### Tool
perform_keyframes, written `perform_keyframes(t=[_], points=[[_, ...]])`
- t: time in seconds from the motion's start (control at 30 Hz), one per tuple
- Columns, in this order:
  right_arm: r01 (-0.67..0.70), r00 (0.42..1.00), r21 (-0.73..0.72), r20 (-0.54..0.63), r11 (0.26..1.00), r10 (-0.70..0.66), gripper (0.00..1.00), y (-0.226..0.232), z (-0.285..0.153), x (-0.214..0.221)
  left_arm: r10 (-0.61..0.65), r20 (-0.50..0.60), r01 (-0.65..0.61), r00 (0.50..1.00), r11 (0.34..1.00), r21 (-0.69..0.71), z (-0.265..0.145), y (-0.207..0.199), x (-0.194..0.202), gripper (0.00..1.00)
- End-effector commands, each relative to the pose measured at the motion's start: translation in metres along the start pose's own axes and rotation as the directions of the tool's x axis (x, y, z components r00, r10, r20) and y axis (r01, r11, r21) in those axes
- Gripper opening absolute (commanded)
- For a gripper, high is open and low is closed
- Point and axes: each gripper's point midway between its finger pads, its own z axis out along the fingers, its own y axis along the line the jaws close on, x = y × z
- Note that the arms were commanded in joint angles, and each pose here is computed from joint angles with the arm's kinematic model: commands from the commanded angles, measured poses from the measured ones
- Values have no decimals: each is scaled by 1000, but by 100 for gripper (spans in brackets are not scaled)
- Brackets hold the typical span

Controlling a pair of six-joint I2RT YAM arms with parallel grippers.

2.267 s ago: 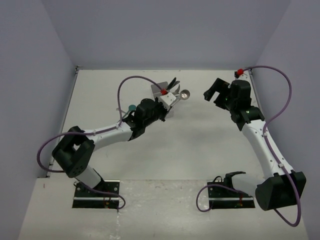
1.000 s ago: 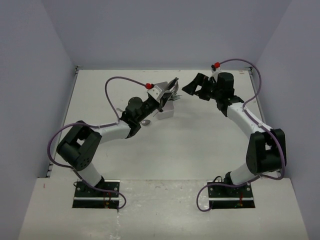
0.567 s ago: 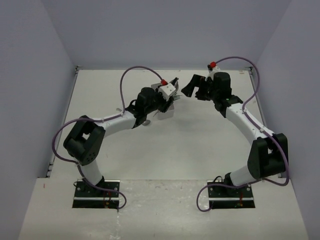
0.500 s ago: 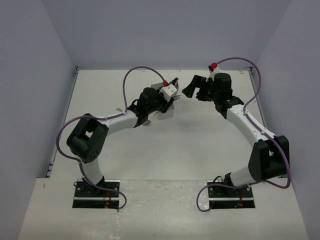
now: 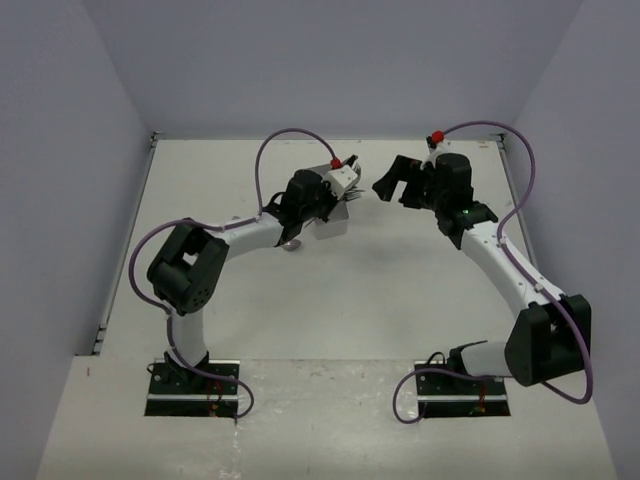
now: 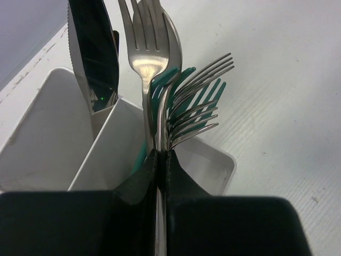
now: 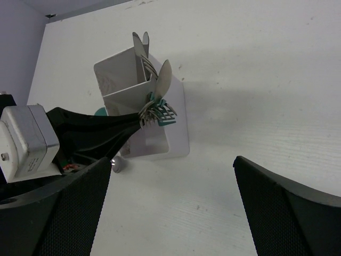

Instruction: Sort the eating utensils into containers

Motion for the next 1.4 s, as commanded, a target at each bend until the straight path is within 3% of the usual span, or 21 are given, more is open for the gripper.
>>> perform_keyframes(t=[0.0,0.47,0.8,1.03,1.13,1.37], points=[[18,999,16,44,1000,-19,99,0,-10,-10,19,29,-18,999,1000,-9,-10,5,-18,0],[9,998,-3,60,1000,-9,99,6,-13,-16,42,166,-41,985,999,-14,-56,7,-63,0],[13,997,4,70,1000,-13,99,6,-17,-19,43,210,-41,977,999,-14,-54,8,-76,0],[27,997,17,73,999,-28,99,4,-20,-18,20,127,-14,992,999,-52,-31,15,-51,0],[89,995,-98,49,991,-85,99,23,-17,-14,3,159,-4,987,1000,6,-31,4,-58,0],[133,991,-117,24,984,-131,99,30,16,-14,-56,252,58,966,998,0,-52,8,-92,0]])
